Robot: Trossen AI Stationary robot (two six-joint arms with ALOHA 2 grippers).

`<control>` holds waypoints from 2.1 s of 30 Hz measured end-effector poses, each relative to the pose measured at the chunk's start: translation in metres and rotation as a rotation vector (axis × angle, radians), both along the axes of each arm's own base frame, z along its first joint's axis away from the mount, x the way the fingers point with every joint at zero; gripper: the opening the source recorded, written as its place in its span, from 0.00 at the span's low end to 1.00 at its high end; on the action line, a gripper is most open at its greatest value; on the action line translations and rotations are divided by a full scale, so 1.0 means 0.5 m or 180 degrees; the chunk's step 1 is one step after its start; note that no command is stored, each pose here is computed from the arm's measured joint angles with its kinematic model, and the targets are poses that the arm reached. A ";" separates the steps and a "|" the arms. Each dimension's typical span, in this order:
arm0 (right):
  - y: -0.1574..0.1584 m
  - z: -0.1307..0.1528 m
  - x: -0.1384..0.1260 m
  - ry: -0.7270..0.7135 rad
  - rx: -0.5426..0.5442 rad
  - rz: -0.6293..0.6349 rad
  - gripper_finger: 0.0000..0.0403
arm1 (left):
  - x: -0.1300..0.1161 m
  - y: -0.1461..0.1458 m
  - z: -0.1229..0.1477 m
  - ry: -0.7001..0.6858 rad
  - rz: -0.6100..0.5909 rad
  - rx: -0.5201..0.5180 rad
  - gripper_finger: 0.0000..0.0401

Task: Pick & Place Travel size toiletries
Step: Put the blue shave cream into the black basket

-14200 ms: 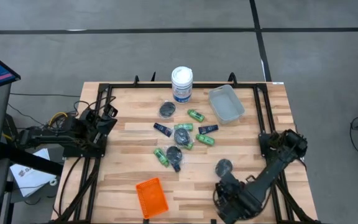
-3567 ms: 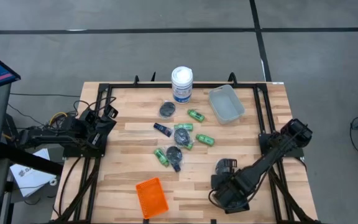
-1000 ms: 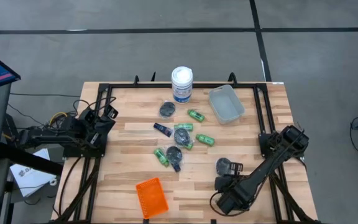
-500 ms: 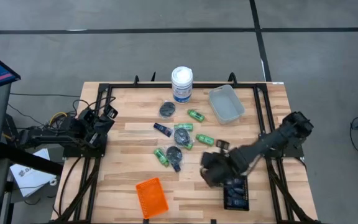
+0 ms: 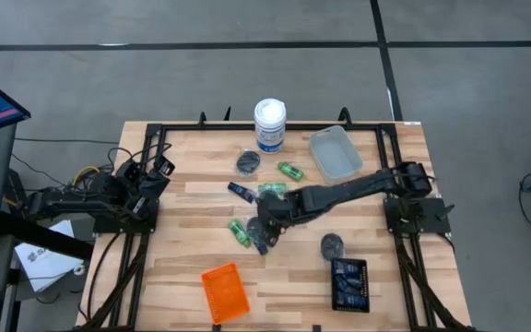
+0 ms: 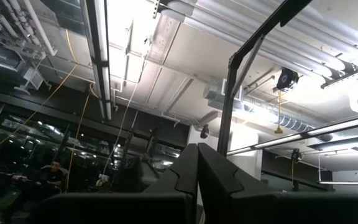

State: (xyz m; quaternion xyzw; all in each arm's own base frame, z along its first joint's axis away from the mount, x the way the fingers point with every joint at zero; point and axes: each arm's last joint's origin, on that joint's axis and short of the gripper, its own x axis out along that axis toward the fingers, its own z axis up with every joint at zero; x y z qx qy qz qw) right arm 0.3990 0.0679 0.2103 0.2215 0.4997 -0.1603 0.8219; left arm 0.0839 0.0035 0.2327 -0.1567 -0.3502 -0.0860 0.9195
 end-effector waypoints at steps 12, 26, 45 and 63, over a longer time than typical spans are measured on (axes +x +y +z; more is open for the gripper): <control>0.096 -0.009 -0.017 -0.0113 0.0170 -0.0513 0.55 | 0.000 0.000 0.000 0.0002 0.0000 0.0001 0.00; 0.133 -0.053 0.027 0.0117 0.0164 -0.0624 0.54 | 0.004 0.000 -0.003 0.0062 0.0011 0.0008 0.00; 0.158 -0.101 0.098 0.0603 -0.0103 -0.0498 0.54 | 0.005 0.000 -0.003 0.0061 0.0000 -0.0004 0.00; 0.154 -0.147 0.107 0.0743 -0.0061 -0.0507 0.53 | 0.004 -0.003 -0.002 0.0059 -0.0153 0.0116 0.00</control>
